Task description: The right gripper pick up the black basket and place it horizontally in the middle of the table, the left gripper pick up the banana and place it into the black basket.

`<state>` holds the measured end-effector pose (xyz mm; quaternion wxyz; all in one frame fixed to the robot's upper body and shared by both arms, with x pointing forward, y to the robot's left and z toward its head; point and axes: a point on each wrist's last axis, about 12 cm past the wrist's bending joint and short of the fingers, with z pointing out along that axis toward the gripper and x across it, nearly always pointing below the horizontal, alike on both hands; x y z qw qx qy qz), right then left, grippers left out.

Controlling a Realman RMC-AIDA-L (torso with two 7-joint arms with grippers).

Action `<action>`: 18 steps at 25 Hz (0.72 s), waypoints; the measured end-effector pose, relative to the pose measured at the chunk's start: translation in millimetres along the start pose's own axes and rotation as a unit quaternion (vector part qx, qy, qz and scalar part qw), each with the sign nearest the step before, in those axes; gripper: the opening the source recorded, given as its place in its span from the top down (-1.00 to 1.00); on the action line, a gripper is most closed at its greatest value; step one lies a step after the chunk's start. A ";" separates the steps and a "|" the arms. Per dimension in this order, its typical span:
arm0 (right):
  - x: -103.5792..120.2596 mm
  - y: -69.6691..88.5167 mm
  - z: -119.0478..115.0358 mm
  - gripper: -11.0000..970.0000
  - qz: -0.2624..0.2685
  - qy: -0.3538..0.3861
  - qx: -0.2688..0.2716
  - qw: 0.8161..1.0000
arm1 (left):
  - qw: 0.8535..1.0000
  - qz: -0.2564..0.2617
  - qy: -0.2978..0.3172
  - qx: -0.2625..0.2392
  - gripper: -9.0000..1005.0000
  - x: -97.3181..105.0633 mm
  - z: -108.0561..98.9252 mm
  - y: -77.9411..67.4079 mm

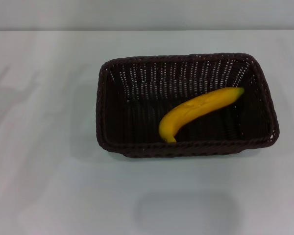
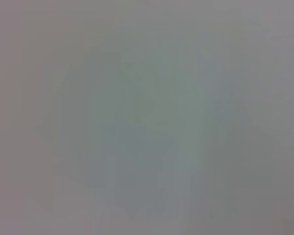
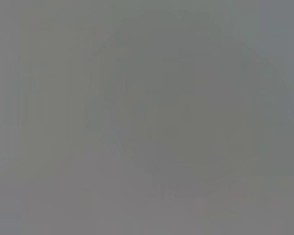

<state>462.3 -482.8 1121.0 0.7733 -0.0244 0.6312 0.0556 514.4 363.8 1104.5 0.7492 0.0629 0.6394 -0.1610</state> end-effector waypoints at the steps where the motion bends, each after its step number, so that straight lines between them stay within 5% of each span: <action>1: 2.0 2.4 0.3 0.30 0.003 0.000 0.000 1.000 | 1.000 0.000 -0.011 -0.011 -0.78 2.7 -4.1 1.5; 8: 15.4 14.2 -8.6 0.18 0.027 -0.001 0.018 0.999 | 0.995 0.016 -0.071 -0.064 -0.78 15.4 -22.5 5.4; 18: 28.0 18.3 -4.7 0.06 0.012 -0.005 0.041 0.999 | 0.993 0.025 -0.084 -0.082 -0.78 21.1 -16.9 3.6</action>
